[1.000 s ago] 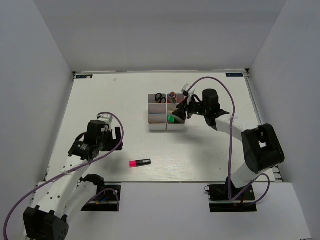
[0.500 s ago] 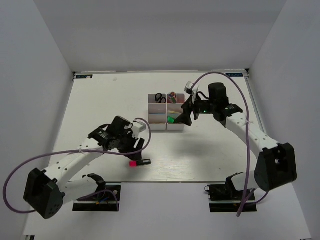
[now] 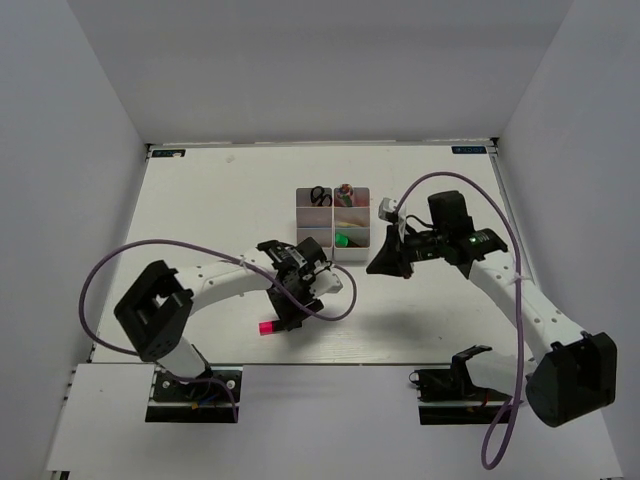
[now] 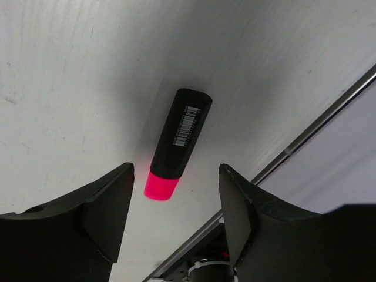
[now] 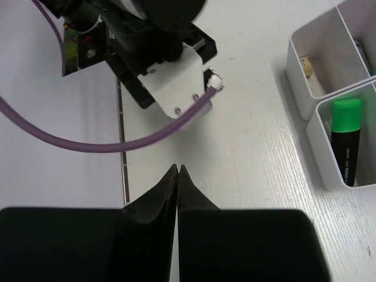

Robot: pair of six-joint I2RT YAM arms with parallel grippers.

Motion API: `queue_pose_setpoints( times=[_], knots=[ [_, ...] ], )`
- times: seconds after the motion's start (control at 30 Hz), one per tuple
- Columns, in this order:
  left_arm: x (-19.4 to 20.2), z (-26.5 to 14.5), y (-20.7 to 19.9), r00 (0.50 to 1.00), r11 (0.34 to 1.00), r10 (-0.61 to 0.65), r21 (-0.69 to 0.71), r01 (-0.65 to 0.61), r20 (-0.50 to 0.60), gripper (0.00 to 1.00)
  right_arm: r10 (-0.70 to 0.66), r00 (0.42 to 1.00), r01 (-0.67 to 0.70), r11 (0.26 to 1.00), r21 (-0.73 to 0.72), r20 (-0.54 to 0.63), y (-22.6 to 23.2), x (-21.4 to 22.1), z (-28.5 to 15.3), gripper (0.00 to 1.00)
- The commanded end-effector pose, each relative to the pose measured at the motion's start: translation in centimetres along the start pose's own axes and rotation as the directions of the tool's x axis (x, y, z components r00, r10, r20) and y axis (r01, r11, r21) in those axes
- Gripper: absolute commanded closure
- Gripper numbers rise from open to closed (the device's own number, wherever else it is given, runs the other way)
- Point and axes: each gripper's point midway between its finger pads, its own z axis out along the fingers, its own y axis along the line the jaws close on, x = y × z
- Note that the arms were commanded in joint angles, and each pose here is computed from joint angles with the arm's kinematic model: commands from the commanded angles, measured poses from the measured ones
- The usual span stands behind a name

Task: Sort the stationery into containers
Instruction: Pick up the pen from the center of the board.

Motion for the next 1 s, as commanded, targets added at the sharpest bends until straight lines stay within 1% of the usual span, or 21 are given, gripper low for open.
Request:
queue_pose_setpoints(
  times=[0.0,0.03,0.27,0.37,0.4,0.47,0.5,0.53,0.57,0.6,0.63,0.67,0.7,0.73,0.77,0.8,0.83,0.87,0.9,0.97],
  knots=[
    [-1.2,-0.5,0.8,0.995,0.995,0.099,-0.02,-0.099,0.005,0.31,-0.004,1.0,0.005,0.999,-0.038,0.023,1.6,-0.2,-0.6,0.98],
    [-1.4,-0.3,0.9,0.994,0.994,0.107,-0.021,-0.106,0.007,0.31,-0.007,1.0,0.008,1.0,-0.03,0.025,1.7,-0.2,-0.7,0.97],
    [-1.4,2.2,0.7,0.991,0.993,0.122,0.006,-0.122,-0.061,0.31,-0.002,0.999,0.003,1.0,-0.018,0.049,1.9,-0.2,-1.2,0.96],
    [-1.3,3.0,0.5,0.99,0.992,0.122,0.01,-0.122,-0.077,0.32,0.011,0.999,-0.01,1.0,-0.017,0.052,1.8,-0.3,-1.3,0.94],
    [-1.1,3.4,0.5,0.989,0.992,0.123,0.008,-0.123,-0.086,0.35,0.002,0.998,-0.001,1.0,-0.011,0.056,1.8,-0.4,-1.4,0.94],
    [-1.2,3.7,0.4,0.989,0.993,0.122,0.005,-0.122,-0.084,0.37,0.01,0.998,-0.01,1.0,-0.009,0.059,1.7,-0.4,-1.5,0.94],
    [-1.1,4.0,0.4,0.988,0.992,0.123,0.002,-0.123,-0.088,0.39,0.005,0.998,-0.005,1.0,-0.009,0.063,1.8,-0.5,-1.6,0.94],
    [-1.0,4.0,0.6,0.988,0.992,0.124,-0.01,-0.126,-0.094,0.5,0.009,0.998,-0.009,1.0,-0.003,0.065,1.7,-0.6,-1.8,0.94],
    [-0.7,4.4,0.6,0.986,0.991,0.126,-0.017,-0.129,-0.106,0.56,0.006,0.998,-0.006,1.0,0.001,0.069,1.7,-0.6,-1.8,0.94],
    [-0.6,4.5,0.6,0.985,0.991,0.127,-0.02,-0.13,-0.117,0.66,0.004,0.997,-0.004,1.0,0.002,0.072,1.7,-0.7,-1.9,0.94],
    [-0.5,4.6,0.6,0.984,0.99,0.132,-0.027,-0.136,-0.121,0.72,0.005,0.997,-0.005,1.0,0.006,0.077,1.6,-0.8,-2.0,0.94],
    [-0.3,4.9,0.5,0.981,0.989,0.136,-0.033,-0.142,-0.136,0.77,0.007,0.997,-0.008,1.0,0.012,0.081,1.6,-0.9,-2.2,0.94],
    [-0.1,5.1,0.5,0.98,0.988,0.141,-0.036,-0.147,-0.143,0.81,0.007,0.996,-0.008,1.0,0.013,0.084,1.7,-1.0,-2.2,0.94],
    [-0.1,5.0,0.6,0.981,0.99,0.13,-0.044,-0.138,-0.144,0.87,0.003,0.996,-0.004,1.0,0.019,0.089,1.6,-1.1,-2.4,0.93],
    [-0.2,5.1,0.6,0.981,0.989,0.13,-0.051,-0.139,-0.145,0.89,0.004,0.996,-0.007,1.0,0.025,0.089,1.4,-1.0,-2.5,0.93],
    [-0.2,4.9,0.5,0.982,0.99,0.126,-0.053,-0.134,-0.141,0.92,0.005,0.996,-0.007,0.999,0.033,0.087,1.4,-0.9,-2.5,0.88],
    [-1.1,4.2,0.5,0.988,0.99,0.115,-0.064,-0.122,-0.106,0.93,0.01,0.996,-0.014,0.999,0.045,0.085,1.1,-0.9,-2.6,0.75],
    [-1.4,3.7,1.1,0.991,0.991,0.091,-0.093,-0.1,-0.093,0.95,0.022,0.997,-0.028,0.996,0.079,0.078,0.6,-0.8,-2.8,0.26],
    [-2.6,1.9,1.5,0.997,0.991,0.073,-0.114,-0.074,-0.01,0.97,0.03,0.997,-0.038,0.992,0.118,0.07,-0.1,-0.6,-2.9,0.1],
    [-4.9,-0.3,2.4,0.993,0.991,-0.011,-0.128,0.026,0.116,0.99,0.022,0.997,-0.033,0.985,0.167,0.068,-0.9,-0.5,-3.2,0.09]
  ],
)
